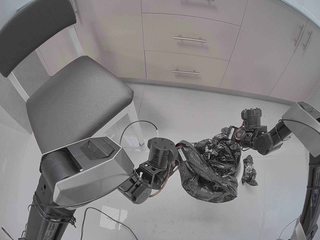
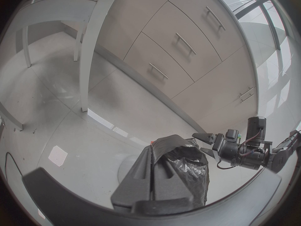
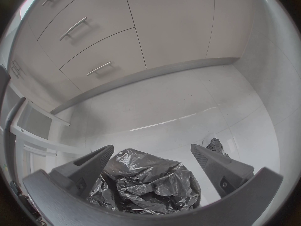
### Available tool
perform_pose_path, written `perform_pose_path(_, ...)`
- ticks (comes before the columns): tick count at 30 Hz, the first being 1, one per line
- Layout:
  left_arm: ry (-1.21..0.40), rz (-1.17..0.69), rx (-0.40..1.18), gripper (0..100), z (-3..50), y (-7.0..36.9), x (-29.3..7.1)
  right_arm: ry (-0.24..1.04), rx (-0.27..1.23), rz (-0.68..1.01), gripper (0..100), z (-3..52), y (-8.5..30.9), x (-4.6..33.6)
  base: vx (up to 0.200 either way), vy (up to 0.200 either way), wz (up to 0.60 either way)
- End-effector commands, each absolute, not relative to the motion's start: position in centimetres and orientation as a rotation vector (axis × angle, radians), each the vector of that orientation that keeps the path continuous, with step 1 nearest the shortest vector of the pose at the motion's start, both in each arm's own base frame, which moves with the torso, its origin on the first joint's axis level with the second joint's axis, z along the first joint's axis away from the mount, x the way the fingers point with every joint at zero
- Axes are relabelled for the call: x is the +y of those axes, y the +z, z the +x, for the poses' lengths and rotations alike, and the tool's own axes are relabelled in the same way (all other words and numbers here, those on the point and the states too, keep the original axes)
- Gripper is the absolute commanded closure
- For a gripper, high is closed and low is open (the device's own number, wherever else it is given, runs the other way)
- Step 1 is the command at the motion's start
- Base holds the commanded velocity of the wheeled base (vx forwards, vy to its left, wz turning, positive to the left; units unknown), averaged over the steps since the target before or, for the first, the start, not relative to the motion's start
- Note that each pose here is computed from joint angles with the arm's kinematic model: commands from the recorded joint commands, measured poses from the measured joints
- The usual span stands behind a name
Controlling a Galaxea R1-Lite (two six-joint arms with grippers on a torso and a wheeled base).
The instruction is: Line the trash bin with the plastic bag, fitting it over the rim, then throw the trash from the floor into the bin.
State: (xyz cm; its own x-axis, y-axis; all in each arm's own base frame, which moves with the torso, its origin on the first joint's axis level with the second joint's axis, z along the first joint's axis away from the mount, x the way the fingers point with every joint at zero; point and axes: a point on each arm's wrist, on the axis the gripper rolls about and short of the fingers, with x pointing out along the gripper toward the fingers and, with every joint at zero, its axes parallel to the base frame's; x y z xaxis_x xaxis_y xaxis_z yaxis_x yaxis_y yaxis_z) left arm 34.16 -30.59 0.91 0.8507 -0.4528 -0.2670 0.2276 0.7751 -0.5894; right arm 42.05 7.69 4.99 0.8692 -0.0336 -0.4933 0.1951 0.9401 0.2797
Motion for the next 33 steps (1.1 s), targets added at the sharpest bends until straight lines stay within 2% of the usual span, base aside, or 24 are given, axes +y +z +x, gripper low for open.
perform_pose_path(1, -0.38, -0.575, 0.414, 100, 34.2, 0.9, -30.6, -0.132, 0.527, 0.326, 0, 42.0, 4.2, 7.4, 0.0, 0.0, 0.0)
perform_pose_path(30, -0.379, -0.572, 0.415, 100, 34.2, 0.8, -30.6, -0.076, 0.651, 0.294, 0, 39.8, 0.4, 10.9, 0.0, 0.0, 0.0)
perform_pose_path(33, -0.38, -0.571, 0.415, 100, 34.2, 0.8, -30.6, -0.072, 0.636, 0.298, 0, 39.8, 1.1, 10.9, 0.0, 0.0, 0.0)
